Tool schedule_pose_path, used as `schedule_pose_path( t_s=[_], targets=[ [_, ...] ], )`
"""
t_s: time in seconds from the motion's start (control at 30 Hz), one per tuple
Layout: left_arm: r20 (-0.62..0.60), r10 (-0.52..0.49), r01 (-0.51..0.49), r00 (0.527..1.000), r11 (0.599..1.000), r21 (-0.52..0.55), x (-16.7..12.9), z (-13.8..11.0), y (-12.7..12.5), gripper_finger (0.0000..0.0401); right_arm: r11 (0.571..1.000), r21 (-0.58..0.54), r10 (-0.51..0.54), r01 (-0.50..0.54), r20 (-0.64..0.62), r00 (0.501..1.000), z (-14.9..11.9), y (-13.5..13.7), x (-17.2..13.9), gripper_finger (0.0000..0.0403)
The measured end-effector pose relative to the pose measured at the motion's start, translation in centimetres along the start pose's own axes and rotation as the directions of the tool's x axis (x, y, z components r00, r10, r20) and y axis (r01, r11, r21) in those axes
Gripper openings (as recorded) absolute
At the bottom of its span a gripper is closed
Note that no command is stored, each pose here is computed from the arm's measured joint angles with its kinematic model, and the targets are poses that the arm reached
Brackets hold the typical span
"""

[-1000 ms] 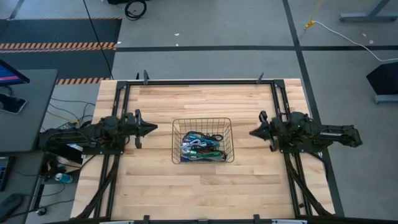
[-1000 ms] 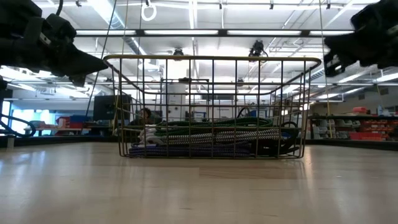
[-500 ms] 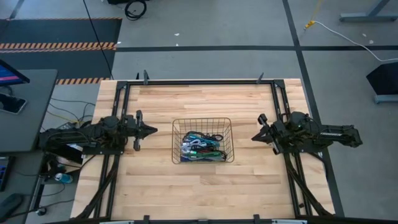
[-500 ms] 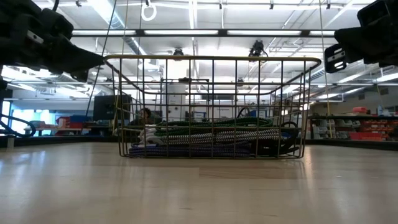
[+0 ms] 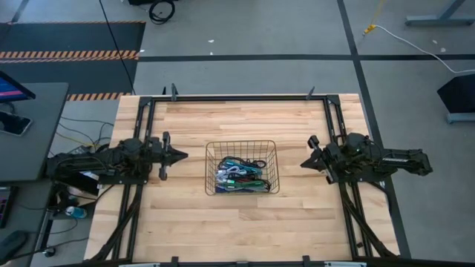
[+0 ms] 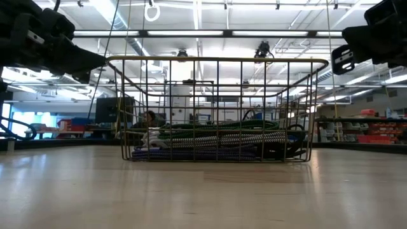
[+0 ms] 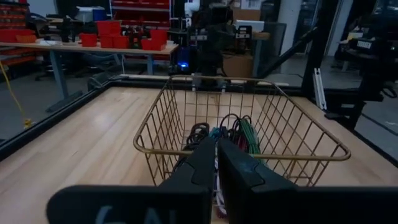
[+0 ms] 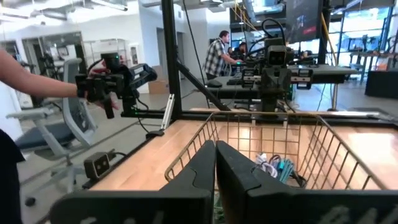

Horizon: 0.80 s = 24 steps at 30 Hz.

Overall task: Pick and place USB-C Cables
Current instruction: Return to Home Position

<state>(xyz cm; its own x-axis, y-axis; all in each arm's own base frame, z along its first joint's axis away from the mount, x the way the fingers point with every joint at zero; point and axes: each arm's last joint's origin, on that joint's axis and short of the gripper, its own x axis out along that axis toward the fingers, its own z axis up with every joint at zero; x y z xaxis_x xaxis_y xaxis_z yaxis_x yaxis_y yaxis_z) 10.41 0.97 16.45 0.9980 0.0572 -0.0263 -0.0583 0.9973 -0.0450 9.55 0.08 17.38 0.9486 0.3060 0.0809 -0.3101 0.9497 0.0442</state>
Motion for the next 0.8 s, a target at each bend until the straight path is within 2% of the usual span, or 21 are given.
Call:
schedule_pose_path(
  t_s=[0.2, 0.43, 0.8],
  targets=[
    [0.042, 0.002, 0.003, 0.999, 0.994, -0.11, -0.01, 0.4, -0.01, 0.0025, 0.991, 0.13, 0.001, -0.002, 0.01, 1.0, 0.11, 0.01, 0.0, 0.002],
    [0.04, 0.013, -0.008, 0.999, 0.992, -0.126, -0.01, 0.37, 0.03, 0.0025, 0.99, 0.131, -0.051, 0.048, 0.017, 0.999, 0.14, -0.14, 0.0, 0.002],
    [0.04, 0.015, -0.01, 0.999, 0.992, -0.126, -0.01, 0.37, 0.04, 0.0022, 0.987, 0.147, -0.063, 0.06, 0.018, 0.998, 0.14, -0.18, -0.01, 0.001]
  ],
)
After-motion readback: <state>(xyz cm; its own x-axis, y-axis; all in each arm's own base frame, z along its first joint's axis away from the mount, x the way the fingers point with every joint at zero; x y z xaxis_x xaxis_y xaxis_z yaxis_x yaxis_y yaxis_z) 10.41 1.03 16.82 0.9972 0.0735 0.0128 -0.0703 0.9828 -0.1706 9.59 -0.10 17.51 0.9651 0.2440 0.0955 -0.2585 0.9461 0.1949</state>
